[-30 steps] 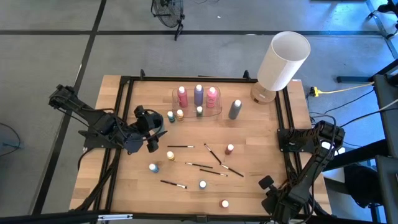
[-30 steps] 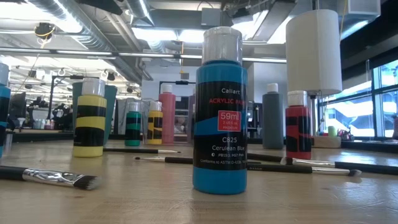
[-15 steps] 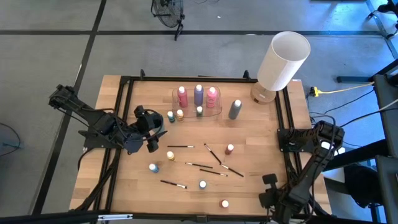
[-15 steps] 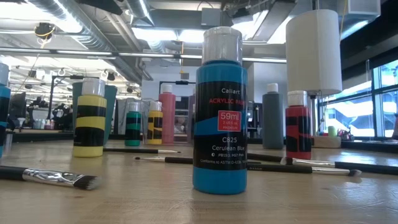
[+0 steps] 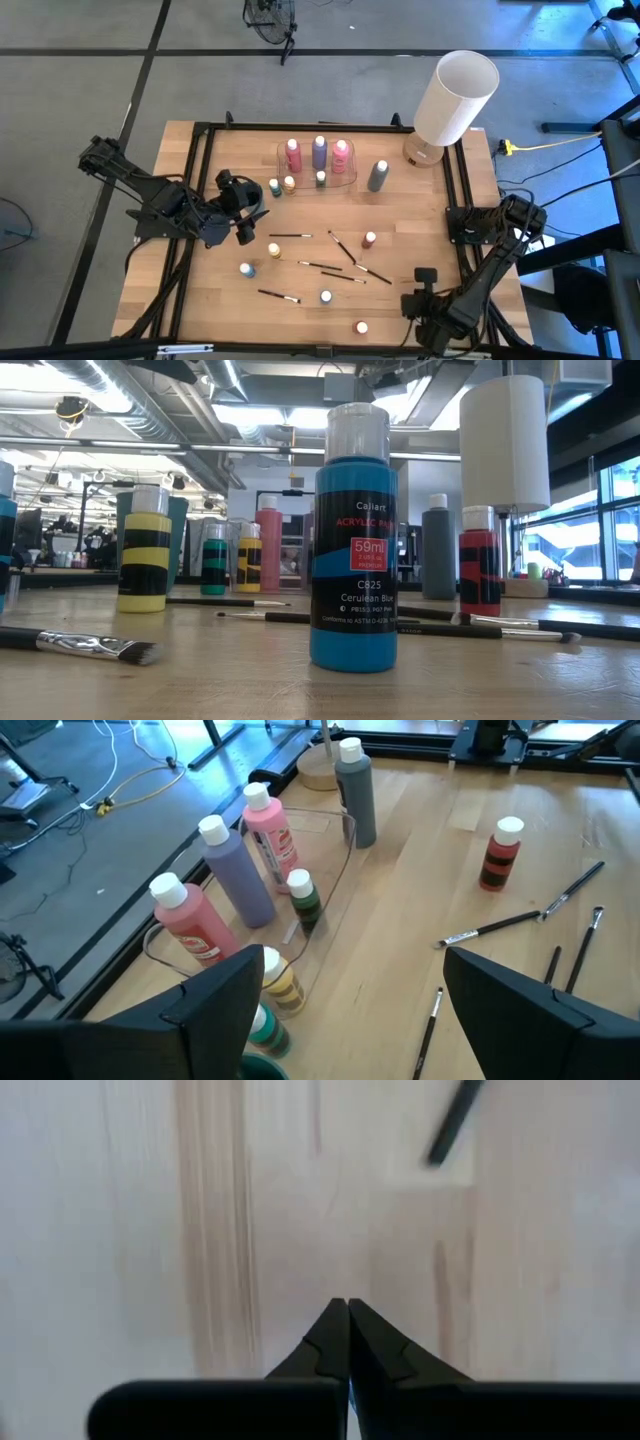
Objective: Pick & Place Paint Supplies
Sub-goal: Put the black paint brush into the green cup
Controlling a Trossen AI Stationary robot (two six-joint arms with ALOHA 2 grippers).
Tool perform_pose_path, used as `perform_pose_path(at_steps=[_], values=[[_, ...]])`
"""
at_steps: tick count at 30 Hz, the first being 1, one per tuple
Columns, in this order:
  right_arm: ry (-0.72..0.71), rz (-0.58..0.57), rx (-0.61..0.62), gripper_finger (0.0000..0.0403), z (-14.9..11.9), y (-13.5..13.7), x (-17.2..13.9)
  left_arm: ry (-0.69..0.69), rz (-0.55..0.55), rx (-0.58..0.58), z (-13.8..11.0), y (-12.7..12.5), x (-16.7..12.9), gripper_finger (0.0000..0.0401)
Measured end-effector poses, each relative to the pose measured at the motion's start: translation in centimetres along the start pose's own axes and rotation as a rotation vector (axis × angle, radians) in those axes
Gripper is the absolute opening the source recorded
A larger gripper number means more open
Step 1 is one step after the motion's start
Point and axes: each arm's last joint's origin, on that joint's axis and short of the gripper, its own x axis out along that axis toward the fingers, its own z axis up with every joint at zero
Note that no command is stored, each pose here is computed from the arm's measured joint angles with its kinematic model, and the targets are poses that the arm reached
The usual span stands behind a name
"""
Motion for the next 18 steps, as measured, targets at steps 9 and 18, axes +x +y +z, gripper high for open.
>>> perform_pose_path(at_steps=[9,18], values=[[-0.035,-0.142,0.100,0.0000,2.3,-1.0,-3.9,0.000,-0.001,0.014,0.0,0.0,0.0,0.0306],[-0.403,-0.219,0.134,0.0000,5.6,-1.1,-9.8,0.001,-0.003,0.014,0.0,0.0,0.0,0.0306]])
